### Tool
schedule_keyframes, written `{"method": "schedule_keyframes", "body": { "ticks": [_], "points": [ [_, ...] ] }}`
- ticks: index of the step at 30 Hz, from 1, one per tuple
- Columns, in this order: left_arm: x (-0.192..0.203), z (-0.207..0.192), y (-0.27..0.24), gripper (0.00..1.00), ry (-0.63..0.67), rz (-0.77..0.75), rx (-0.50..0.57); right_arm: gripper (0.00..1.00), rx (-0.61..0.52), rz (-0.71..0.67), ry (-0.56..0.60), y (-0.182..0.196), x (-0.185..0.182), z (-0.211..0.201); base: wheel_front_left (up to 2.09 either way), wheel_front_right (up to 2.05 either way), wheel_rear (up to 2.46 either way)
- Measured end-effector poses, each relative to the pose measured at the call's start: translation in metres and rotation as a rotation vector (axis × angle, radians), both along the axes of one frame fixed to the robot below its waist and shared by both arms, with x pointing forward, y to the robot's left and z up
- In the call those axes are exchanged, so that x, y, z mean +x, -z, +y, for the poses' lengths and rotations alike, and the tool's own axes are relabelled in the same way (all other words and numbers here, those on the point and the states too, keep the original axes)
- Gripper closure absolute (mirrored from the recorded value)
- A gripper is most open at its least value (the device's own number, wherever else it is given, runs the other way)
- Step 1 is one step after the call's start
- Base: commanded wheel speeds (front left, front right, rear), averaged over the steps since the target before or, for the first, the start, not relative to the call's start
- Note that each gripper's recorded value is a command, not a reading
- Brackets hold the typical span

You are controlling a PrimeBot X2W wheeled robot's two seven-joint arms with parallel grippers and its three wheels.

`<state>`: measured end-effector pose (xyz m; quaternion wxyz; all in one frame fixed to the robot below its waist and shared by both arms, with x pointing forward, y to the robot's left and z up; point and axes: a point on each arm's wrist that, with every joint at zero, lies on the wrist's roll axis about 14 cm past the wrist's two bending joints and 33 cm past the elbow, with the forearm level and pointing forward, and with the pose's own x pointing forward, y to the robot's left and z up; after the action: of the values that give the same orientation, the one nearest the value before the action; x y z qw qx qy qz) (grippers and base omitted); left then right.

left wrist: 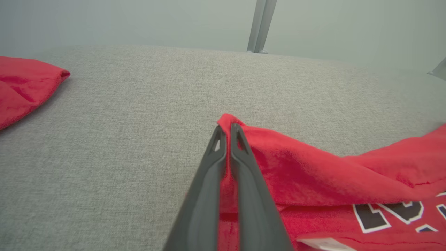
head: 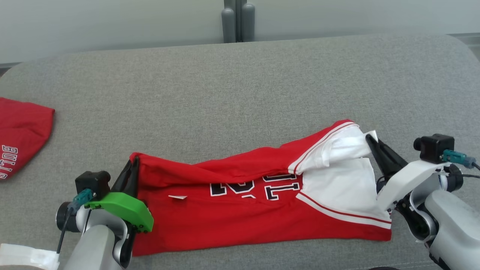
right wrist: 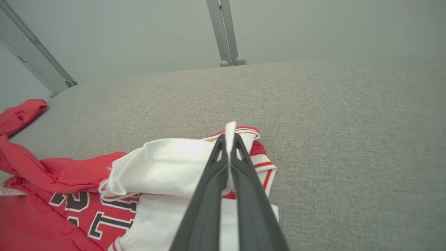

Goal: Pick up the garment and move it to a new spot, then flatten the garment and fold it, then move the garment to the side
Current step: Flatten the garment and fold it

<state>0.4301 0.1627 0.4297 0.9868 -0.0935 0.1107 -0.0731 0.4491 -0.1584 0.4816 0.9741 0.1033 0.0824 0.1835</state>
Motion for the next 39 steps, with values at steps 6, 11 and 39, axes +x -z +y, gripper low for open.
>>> {"method": "schedule_keyframes", "body": {
  "ticks": [6, 11, 39],
  "points": [
    [-0.013, -0.004, -0.005, 1.0, 0.019, -0.025, 0.0, 1.0, 0.046, 0.04, 0.014, 0.013, -0.027, 0.005, 0.0, 0.0, 0.0],
    [-0.03, -0.006, -0.002, 1.0, 0.034, -0.023, -0.001, 1.0, 0.059, 0.064, 0.027, 0.021, -0.039, 0.005, 0.0, 0.0, 0.0],
    [-0.094, 0.032, 0.037, 0.0, -0.148, 0.092, 0.049, 0.0, 0.058, 0.093, 0.156, 0.04, -0.073, -0.02, 0.0, 0.0, 0.0]
  ]
}}
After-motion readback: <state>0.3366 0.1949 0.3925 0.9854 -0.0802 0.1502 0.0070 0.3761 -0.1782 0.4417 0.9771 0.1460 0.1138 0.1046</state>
